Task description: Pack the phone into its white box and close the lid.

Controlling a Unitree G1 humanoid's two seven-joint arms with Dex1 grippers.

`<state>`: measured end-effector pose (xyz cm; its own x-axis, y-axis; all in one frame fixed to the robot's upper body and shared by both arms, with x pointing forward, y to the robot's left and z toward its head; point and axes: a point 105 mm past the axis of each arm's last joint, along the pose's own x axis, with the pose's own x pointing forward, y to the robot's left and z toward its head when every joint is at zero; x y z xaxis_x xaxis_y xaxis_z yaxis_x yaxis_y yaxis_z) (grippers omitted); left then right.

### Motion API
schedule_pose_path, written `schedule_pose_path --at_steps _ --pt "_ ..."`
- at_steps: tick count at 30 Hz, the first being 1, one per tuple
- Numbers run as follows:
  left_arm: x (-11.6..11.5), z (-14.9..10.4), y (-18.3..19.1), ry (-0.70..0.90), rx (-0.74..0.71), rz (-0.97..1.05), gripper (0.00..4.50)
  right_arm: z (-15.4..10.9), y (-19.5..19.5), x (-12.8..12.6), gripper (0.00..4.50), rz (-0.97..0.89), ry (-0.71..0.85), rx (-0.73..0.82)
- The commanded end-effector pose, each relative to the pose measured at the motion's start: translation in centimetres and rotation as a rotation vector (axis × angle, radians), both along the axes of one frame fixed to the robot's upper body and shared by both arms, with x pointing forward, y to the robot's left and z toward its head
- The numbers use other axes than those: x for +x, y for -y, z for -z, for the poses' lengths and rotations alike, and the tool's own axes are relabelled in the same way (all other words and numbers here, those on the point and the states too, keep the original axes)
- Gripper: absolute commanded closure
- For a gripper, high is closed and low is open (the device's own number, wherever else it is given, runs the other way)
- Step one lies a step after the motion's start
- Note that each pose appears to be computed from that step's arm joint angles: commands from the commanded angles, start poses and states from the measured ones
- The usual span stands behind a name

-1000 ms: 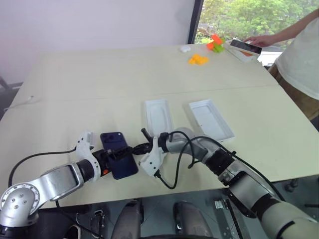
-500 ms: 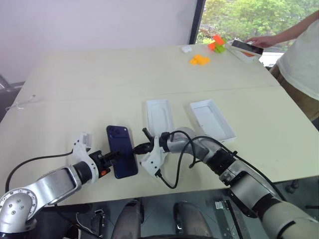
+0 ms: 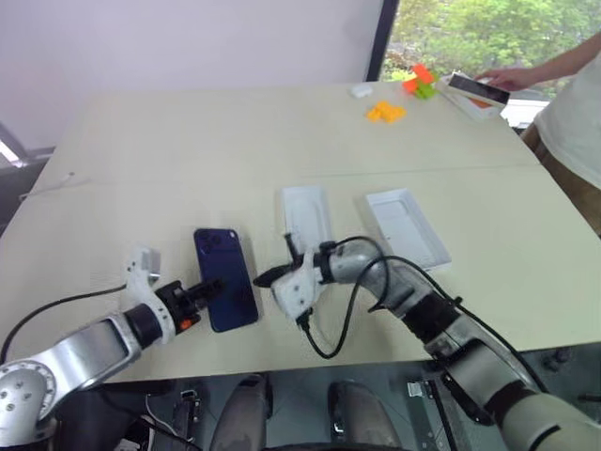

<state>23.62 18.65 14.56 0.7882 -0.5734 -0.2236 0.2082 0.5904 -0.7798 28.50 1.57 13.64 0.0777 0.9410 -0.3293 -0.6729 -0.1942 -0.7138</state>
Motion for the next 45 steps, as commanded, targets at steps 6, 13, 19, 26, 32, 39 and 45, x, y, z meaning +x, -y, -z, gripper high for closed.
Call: schedule_pose_path --at_steps 6,13,19,26,32,39,45 --pt "0.2 -3.3 -1.4 0.142 -0.05 0.082 4.5 -2.9 4.2 2.5 2.76 0.197 -0.232 0.057" --pt "1.8 -4.4 -0.8 0.19 -0.112 0.089 4.5 0.1 5.9 4.3 0.06 0.328 -0.227 -0.11" --pt "1.9 -5.0 -0.7 0.223 -0.143 0.102 4.5 2.0 6.7 4.8 0.06 0.377 -0.293 -0.22" --pt "1.8 -4.7 -0.2 0.215 -0.148 0.095 4.5 2.6 7.1 5.6 0.06 0.428 -0.351 -0.274" --pt "1.8 -4.6 0.4 0.214 -0.15 0.093 4.5 3.0 7.1 5.9 0.88 0.444 -0.365 -0.311" --pt "2.0 -4.7 0.5 0.212 -0.145 0.084 4.5 3.2 6.6 5.9 3.75 0.46 -0.378 -0.32" --pt "2.1 -4.7 0.2 0.21 -0.145 0.066 4.5 3.1 6.8 5.7 3.75 0.456 -0.384 -0.324"
